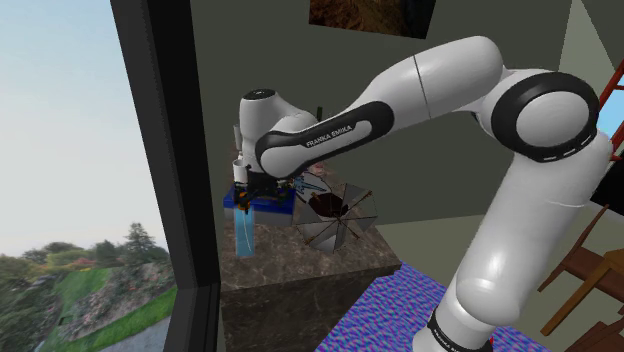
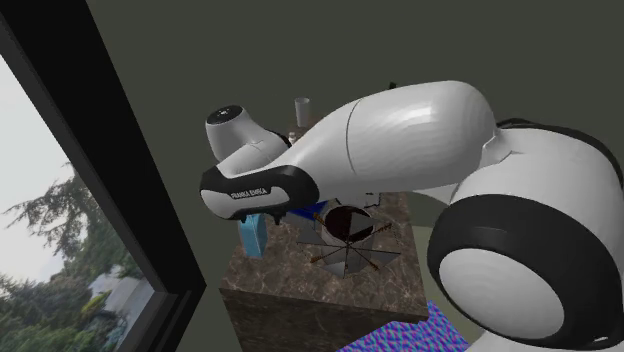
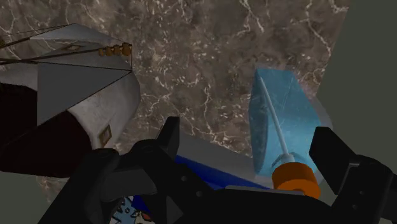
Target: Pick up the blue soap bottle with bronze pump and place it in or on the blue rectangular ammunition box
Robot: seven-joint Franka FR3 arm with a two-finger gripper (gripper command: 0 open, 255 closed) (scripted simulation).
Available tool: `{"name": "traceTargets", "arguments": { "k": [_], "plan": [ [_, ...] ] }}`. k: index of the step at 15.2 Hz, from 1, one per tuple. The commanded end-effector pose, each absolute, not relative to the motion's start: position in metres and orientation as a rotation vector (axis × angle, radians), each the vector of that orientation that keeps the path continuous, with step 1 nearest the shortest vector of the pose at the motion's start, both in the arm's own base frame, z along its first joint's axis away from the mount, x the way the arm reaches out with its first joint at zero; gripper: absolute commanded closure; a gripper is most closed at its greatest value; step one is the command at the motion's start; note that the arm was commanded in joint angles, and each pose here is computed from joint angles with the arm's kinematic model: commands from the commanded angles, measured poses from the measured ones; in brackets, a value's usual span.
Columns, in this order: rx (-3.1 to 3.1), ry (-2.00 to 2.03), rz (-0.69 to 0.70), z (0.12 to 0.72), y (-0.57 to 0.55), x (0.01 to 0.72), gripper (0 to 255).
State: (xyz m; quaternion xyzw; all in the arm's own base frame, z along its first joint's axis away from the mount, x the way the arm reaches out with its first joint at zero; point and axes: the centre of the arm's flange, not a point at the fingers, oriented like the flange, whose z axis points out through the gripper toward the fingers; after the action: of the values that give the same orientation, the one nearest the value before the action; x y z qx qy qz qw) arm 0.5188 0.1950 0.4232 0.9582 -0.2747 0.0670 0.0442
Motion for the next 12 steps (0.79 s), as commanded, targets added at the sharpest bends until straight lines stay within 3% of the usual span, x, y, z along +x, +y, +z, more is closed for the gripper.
{"name": "traceTargets", "arguments": {
  "k": [1, 5, 12],
  "plan": [
    [2.910, -0.896, 0.215, 0.409, 0.206, 0.537, 0],
    [2.876, -0.987, 0.231, 0.386, 0.227, 0.574, 0],
    [2.876, -0.987, 0.231, 0.350, 0.222, 0.578, 0]
  ]
}}
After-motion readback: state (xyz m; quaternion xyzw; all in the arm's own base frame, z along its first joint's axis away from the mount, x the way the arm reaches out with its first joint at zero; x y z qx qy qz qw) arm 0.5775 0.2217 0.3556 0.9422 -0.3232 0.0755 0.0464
